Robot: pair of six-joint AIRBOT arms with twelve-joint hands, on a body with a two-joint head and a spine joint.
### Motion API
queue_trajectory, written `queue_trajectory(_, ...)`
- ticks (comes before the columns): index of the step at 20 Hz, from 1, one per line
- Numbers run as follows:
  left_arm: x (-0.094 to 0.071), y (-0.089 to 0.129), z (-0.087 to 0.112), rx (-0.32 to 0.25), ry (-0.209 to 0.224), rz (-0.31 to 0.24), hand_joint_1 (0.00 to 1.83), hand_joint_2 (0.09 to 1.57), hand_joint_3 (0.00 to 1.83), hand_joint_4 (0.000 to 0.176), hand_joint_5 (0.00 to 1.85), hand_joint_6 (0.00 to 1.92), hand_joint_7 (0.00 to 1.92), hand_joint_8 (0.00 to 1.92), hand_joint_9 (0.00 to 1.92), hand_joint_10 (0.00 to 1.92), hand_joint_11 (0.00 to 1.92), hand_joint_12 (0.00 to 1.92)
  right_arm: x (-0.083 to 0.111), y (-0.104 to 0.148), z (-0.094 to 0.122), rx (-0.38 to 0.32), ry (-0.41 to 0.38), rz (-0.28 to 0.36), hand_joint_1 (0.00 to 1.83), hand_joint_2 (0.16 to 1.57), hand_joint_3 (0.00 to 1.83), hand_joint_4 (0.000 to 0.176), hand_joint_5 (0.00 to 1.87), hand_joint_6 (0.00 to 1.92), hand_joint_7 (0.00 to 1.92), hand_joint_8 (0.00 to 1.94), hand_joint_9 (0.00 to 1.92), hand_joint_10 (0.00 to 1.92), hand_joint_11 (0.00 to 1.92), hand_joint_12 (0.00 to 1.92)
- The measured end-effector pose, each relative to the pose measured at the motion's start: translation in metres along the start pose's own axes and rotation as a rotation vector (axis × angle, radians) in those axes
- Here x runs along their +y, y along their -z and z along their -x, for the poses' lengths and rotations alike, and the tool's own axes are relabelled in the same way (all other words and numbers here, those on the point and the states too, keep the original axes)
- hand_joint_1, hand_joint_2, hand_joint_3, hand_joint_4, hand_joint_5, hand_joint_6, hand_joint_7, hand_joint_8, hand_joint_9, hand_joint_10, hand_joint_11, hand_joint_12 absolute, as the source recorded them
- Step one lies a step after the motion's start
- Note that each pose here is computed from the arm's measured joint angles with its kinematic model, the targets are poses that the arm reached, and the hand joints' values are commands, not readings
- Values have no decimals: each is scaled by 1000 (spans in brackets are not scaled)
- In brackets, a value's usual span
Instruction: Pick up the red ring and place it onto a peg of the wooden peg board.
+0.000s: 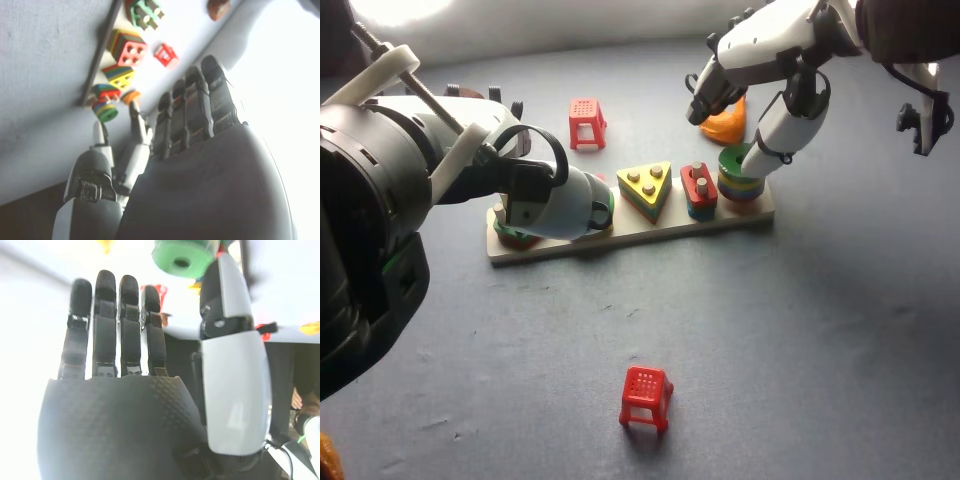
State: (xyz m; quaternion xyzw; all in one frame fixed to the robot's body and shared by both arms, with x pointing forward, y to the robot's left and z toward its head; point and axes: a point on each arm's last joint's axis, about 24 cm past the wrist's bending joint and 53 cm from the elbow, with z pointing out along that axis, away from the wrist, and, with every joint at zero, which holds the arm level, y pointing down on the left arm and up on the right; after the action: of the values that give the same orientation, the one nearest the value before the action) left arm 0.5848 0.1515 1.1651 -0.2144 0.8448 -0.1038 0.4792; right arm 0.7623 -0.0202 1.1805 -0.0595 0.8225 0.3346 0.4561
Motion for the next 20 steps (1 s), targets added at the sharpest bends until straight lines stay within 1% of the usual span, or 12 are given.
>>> queue_trajectory(3, 0, 0, 0, 0, 0, 2, 0, 1269, 1, 0, 138, 5, 161, 6, 164, 4, 0, 412, -7, 6, -12, 32, -5, -11, 928, 1023, 6, 0, 509, 6, 577, 8, 559, 11, 88, 1150)
queue_trajectory(5, 0, 0, 0, 0, 0, 0, 0, 1273, 1, 0, 122, 1, 149, 3, 148, 0, 0, 340, -6, 9, -17, 44, -3, -9, 1011, 1032, 7, 0, 502, 2, 551, 0, 538, 1, 69, 1144)
queue_trajectory(7, 0, 0, 0, 0, 0, 0, 0, 1272, 0, 0, 125, 1, 155, 3, 157, 3, 0, 382, -5, 11, -19, 47, -2, -5, 1075, 1023, 0, 0, 515, 6, 555, 3, 539, 3, 50, 1174)
queue_trajectory(8, 0, 0, 0, 0, 0, 1, 59, 1261, 0, 0, 157, 8, 186, 8, 186, 9, 0, 472, -6, 12, -18, 45, -4, -7, 1027, 1044, 4, 0, 500, 1, 541, 1, 536, 3, 39, 1209)
queue_trajectory(9, 1, 0, 0, -1, 0, 2, 11, 1267, 0, 0, 147, 2, 180, 3, 178, 3, 0, 442, -8, 14, -18, 45, -4, -10, 1053, 1016, 0, 0, 571, 23, 606, 16, 610, 27, 112, 1196)
queue_trajectory(10, 1, 0, 0, -1, 0, 2, 11, 1267, 0, 0, 147, 2, 180, 3, 178, 3, 0, 442, -9, 15, -18, 47, -5, -12, 1053, 1016, 0, 0, 571, 23, 606, 16, 610, 27, 112, 1196)
queue_trajectory(13, 0, 0, 0, 0, 0, 0, 16, 1276, 2, 0, 156, 3, 181, 1, 178, 2, 0, 429, -12, 21, -10, 38, -9, -17, 1096, 991, 0, 0, 658, 44, 739, 33, 749, 64, 252, 1166)
queue_trajectory(16, 1, 0, 0, -1, 0, 2, 3, 1271, 0, 0, 143, 1, 169, 2, 170, 3, 0, 416, -16, 28, -5, 31, -9, -21, 1093, 999, 2, 0, 680, 49, 762, 33, 775, 69, 284, 1162)
queue_trajectory(17, 1, 0, 0, -1, 0, 3, 0, 1269, 0, 0, 144, 2, 170, 2, 169, 3, 0, 421, -16, 30, -5, 32, -9, -21, 1059, 1008, 6, 0, 647, 33, 720, 14, 734, 49, 254, 1154)
queue_trajectory(18, 1, 0, 0, -1, 0, 3, 0, 1270, 0, 0, 123, 0, 148, 1, 150, 1, 0, 382, -14, 35, -5, 33, -9, -17, 1025, 1022, 6, 0, 578, 6, 627, 2, 623, 9, 152, 1173)
queue_trajectory(19, 0, 0, 0, 0, 0, 1, 25, 1280, 3, 0, 120, 1, 148, 3, 149, 2, 0, 377, -14, 40, -4, 29, -9, -12, 1004, 1029, 6, 0, 413, 0, 474, 0, 460, 0, 16, 1149)
queue_trajectory(20, 0, 0, 0, 0, 0, 1, 25, 1280, 3, 0, 120, 1, 148, 3, 149, 2, 0, 377, -12, 43, -3, 25, -10, -7, 1004, 1029, 6, 0, 413, 0, 474, 0, 460, 0, 16, 1149)
